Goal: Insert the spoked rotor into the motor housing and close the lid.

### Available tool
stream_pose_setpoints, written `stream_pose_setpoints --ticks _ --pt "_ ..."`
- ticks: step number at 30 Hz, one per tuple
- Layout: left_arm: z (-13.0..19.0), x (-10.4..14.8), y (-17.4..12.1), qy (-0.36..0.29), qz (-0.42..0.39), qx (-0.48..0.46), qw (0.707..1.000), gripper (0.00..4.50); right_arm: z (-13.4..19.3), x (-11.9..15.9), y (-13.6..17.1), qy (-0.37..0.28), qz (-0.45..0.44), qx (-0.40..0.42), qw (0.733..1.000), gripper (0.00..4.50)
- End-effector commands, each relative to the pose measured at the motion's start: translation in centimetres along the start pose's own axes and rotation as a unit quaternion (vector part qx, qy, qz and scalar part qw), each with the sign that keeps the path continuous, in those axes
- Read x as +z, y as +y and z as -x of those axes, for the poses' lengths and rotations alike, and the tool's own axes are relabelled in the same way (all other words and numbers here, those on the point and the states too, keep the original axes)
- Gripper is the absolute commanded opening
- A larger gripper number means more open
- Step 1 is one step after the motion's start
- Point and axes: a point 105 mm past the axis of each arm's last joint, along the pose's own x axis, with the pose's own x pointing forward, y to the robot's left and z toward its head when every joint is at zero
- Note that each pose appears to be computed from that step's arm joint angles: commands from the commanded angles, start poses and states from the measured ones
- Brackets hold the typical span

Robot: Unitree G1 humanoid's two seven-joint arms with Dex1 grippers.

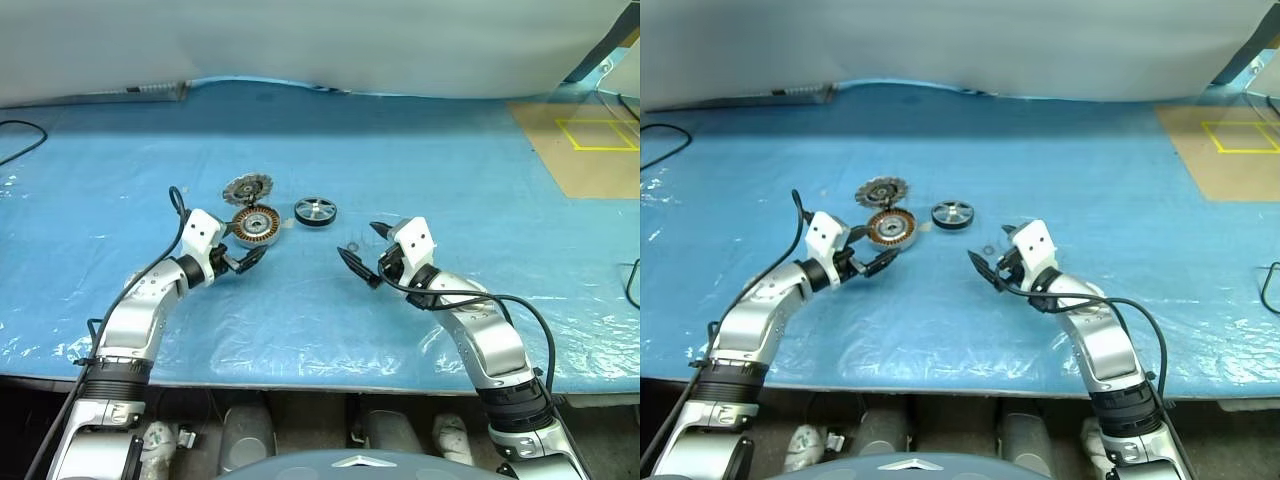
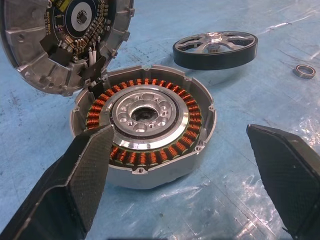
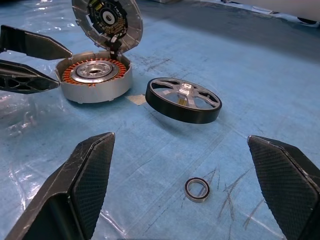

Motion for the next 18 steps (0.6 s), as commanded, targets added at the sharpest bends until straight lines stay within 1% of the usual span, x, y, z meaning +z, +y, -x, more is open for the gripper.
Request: stream_pose_setpoints --ticks 1,8,18 --pt "-0.02 1.32 0.15 -0.017 -0.017 0.001 1.0 4.5 -0.08 1.53 -0.22 -0.026 0.018 -0.002 0.999 4.49" --pt "0.13 1.0 0.2 -0.015 -0.016 0.002 1.0 4.5 -0.12 1.53 -0.3 -0.024 0.023 0.002 0.999 4.49" --pt "0.18 1.41 0.2 -0.016 -0.022 0.004 1.0 4.5 -0.45 1.59 -0.02 -0.026 0.024 0.007 0.999 4.49"
